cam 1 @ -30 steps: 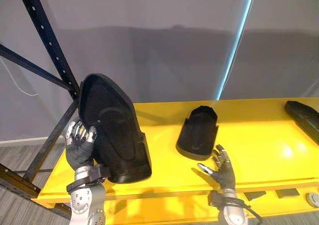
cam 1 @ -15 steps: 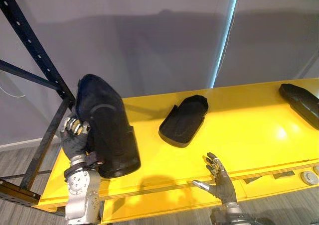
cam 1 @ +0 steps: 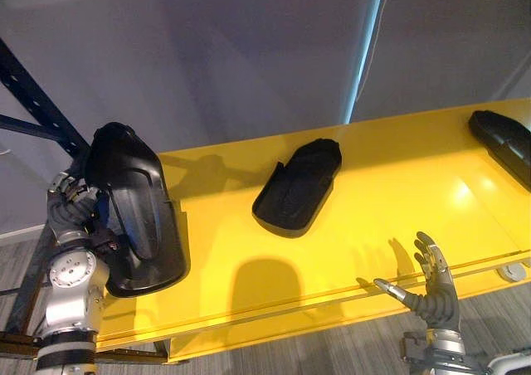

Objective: Walk over and take plastic housings, then place them on the shelf

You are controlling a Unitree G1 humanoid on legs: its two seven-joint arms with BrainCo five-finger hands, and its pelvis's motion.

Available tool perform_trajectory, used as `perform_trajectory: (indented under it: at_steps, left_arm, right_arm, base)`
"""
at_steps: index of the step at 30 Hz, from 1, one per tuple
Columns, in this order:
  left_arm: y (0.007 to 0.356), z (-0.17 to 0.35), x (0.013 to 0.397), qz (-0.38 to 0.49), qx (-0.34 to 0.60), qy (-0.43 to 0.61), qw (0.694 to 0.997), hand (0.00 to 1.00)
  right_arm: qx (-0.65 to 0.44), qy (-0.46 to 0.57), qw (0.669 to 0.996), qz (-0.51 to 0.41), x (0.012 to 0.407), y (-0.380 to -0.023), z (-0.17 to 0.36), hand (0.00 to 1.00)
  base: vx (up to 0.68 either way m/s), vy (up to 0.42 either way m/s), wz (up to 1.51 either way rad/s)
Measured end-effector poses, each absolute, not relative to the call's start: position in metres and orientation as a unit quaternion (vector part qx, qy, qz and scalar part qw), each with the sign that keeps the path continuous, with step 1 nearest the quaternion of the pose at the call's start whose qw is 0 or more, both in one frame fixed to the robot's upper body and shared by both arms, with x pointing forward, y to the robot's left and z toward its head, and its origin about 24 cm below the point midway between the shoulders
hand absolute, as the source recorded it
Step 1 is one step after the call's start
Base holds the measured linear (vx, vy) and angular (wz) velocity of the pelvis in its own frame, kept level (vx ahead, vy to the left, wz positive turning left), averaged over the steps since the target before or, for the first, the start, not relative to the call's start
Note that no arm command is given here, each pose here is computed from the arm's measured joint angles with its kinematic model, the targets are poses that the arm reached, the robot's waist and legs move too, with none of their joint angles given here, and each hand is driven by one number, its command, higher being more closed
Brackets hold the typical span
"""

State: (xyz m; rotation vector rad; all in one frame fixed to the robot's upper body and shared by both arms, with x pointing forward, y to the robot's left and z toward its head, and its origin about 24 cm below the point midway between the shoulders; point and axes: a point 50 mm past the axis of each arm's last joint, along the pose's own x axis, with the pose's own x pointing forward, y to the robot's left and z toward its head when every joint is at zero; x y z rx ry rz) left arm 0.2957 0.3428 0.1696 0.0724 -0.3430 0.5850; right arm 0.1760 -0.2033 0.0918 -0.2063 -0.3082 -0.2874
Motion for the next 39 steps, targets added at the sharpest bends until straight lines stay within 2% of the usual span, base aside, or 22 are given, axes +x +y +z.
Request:
perform_trajectory:
  at_steps: [8, 13, 15, 16, 23, 30, 36, 39]
  left_arm:
    - [0.344, 0.161, 0.310, 0.284, 0.035, -0.124, 0.950, 1.00]
    - [0.344, 0.158, 0.311, 0.286, 0.037, -0.117, 0.950, 1.00]
    - [0.346, 0.161, 0.310, 0.292, 0.038, -0.123, 0.948, 1.00]
    - [0.349, 0.162, 0.309, 0.298, 0.038, -0.125, 0.946, 0.00]
    - [0.353, 0.168, 0.307, 0.312, 0.033, -0.136, 0.940, 0.00]
    - [0.347, 0.179, 0.312, 0.303, 0.081, -0.144, 0.939, 0.00]
    - [0.316, 0.230, 0.316, 0.247, 0.135, -0.244, 0.928, 0.00]
    - [0.285, 0.260, 0.303, 0.215, 0.145, -0.342, 0.903, 0.00]
  right_arm:
    - [-0.082, -0.210, 0.966, -0.130, 0.175, -0.190, 0.112, 0.00]
    - [-0.079, -0.201, 0.940, -0.263, 0.165, -0.215, 0.107, 0.00]
    - [-0.084, -0.200, 0.933, -0.287, 0.162, -0.222, 0.107, 0.00]
    - [-0.086, -0.200, 0.930, -0.296, 0.161, -0.225, 0.107, 0.00]
    - [-0.074, -0.197, 0.931, -0.299, 0.161, -0.222, 0.105, 0.00]
    - [-0.072, -0.173, 0.949, -0.251, 0.166, -0.213, 0.095, 0.00]
    - [-0.068, -0.164, 0.963, -0.205, 0.167, -0.202, 0.091, 0.00]
    - [-0.065, -0.161, 0.968, -0.183, 0.168, -0.197, 0.089, 0.00]
  base:
    - [0.00, -0.001, -0.10]
    - [0.00, -0.003, -0.01]
    - [0.01, -0.007, -0.07]
    - [0.01, -0.014, -0.22]
    - [0.00, -0.008, -0.06]
    - [0.00, 0.000, 0.00]
    - [0.00, 0.000, 0.01]
    - [0.00, 0.004, 0.05]
